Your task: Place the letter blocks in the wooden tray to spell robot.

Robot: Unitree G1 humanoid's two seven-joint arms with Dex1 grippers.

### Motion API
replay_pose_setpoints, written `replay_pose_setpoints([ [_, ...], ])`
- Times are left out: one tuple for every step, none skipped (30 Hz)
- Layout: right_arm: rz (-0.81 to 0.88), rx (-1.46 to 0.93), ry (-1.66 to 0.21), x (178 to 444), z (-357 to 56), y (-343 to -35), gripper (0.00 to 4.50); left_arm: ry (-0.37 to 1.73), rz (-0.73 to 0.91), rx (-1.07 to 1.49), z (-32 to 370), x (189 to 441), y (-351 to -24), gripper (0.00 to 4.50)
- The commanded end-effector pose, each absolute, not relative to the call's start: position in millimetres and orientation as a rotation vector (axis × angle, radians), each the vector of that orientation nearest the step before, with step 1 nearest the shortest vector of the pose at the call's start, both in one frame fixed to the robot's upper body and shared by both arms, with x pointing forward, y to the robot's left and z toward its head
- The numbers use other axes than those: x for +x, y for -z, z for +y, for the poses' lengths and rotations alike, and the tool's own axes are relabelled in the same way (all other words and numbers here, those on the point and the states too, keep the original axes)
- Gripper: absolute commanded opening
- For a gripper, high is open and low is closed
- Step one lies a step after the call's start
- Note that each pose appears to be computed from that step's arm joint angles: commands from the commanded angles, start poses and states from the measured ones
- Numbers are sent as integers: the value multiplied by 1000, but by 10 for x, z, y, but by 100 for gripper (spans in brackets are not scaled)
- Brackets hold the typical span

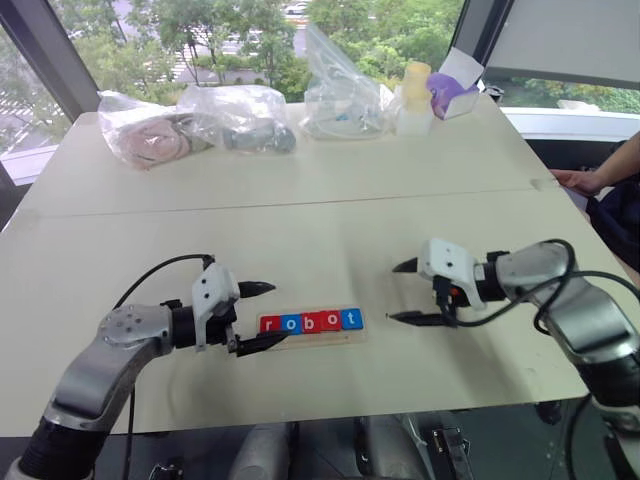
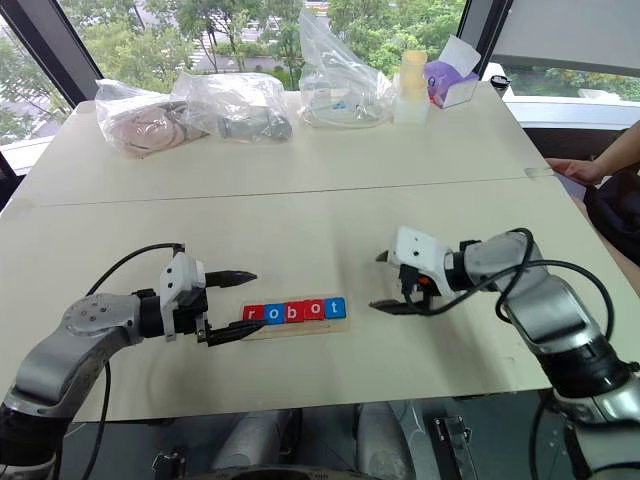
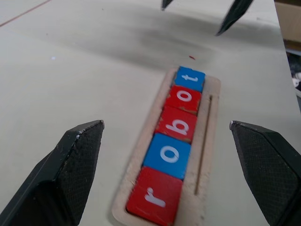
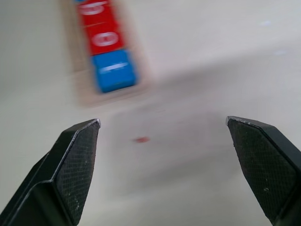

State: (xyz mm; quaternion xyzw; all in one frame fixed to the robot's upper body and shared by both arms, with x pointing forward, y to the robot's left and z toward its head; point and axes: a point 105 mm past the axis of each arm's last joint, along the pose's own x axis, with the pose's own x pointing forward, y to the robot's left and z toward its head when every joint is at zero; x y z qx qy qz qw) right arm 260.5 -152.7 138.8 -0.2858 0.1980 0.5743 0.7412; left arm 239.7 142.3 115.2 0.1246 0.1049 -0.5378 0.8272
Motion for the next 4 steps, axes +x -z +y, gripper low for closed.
replay_pose_setpoints([
  [377, -638, -1319, 2412, -1462, -1626, 444, 1154, 222, 326, 1521, 2292, -1268, 450],
  [372, -636, -1324, 2390, -1450, -1642, 444, 1167, 230, 328, 1530, 2256, -1272, 450],
  [365, -637, -1326, 2382, -1435, -1653, 444, 1174, 233, 334, 1540, 2237, -1277, 450],
  [360, -638, -1327, 2377, -1423, -1661, 444, 1181, 234, 328, 1544, 2221, -1285, 450],
])
